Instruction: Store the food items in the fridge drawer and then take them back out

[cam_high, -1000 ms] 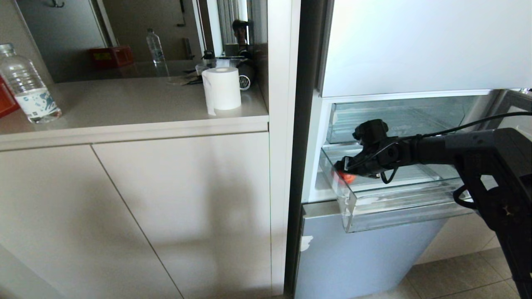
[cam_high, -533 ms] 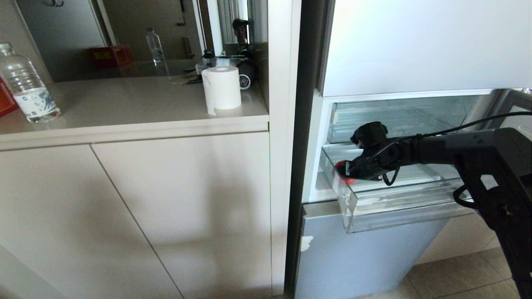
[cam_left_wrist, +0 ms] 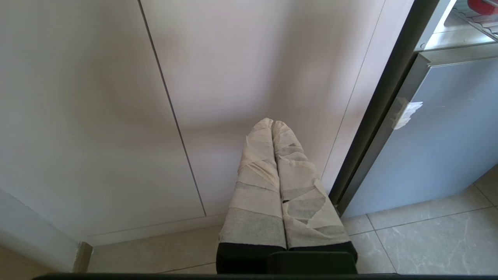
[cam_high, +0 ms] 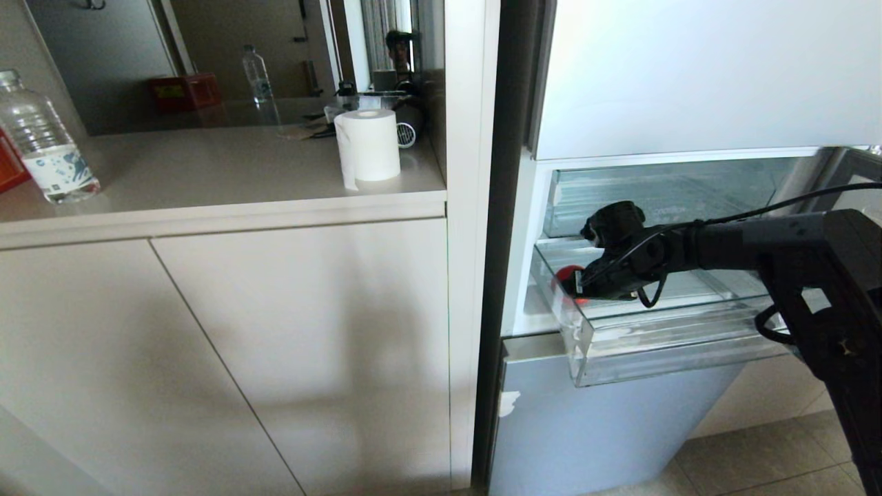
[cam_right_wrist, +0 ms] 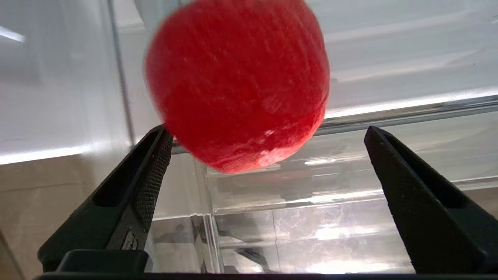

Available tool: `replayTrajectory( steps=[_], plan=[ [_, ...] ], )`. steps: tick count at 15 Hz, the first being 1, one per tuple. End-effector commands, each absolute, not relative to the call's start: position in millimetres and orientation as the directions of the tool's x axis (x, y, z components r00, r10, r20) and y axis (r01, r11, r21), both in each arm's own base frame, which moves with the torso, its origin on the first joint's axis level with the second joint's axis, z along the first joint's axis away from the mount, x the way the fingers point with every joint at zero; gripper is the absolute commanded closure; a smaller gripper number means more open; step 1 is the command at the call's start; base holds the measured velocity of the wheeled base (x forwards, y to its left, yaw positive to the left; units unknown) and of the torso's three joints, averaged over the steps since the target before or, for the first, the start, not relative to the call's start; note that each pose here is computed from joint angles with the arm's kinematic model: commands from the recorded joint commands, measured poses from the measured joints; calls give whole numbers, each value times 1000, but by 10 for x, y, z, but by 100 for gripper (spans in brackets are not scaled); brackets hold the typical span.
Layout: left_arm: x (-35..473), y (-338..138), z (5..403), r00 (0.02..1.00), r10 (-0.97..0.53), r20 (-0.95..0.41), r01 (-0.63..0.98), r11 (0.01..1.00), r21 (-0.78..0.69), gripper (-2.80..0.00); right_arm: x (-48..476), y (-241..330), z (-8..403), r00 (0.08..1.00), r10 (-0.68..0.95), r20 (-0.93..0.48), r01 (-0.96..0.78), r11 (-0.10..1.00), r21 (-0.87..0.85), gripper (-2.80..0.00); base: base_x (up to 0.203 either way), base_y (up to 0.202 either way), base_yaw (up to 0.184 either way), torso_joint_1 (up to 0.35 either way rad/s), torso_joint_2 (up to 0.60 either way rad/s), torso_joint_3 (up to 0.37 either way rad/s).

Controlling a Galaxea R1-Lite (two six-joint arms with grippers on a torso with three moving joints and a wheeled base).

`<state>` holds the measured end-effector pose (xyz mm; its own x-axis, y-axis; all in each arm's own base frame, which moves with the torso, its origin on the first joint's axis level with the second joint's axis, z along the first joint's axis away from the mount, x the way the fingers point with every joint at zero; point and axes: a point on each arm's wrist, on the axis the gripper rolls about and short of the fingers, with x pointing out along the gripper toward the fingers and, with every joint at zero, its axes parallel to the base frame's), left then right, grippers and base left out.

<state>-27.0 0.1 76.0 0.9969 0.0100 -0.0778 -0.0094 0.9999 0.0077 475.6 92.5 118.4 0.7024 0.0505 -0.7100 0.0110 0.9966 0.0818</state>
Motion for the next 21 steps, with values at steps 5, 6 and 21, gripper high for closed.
replayTrajectory(
  steps=[5,6,21],
  plan=[
    [-270,1,759,997,11,-78,-10,1000,8,0,4660,900,1335,710,51,-702,6,997,79,-280,0,0,0,0,0,0],
    [-270,1,760,997,11,-78,-10,1000,8,0,4669,908,1309,707,52,-705,6,997,79,-280,0,0,0,0,0,0],
    [-270,1,760,997,11,-78,-10,1000,8,0,4807,956,1159,747,114,-655,-27,990,140,-280,0,0,0,0,0,0]
  ],
)
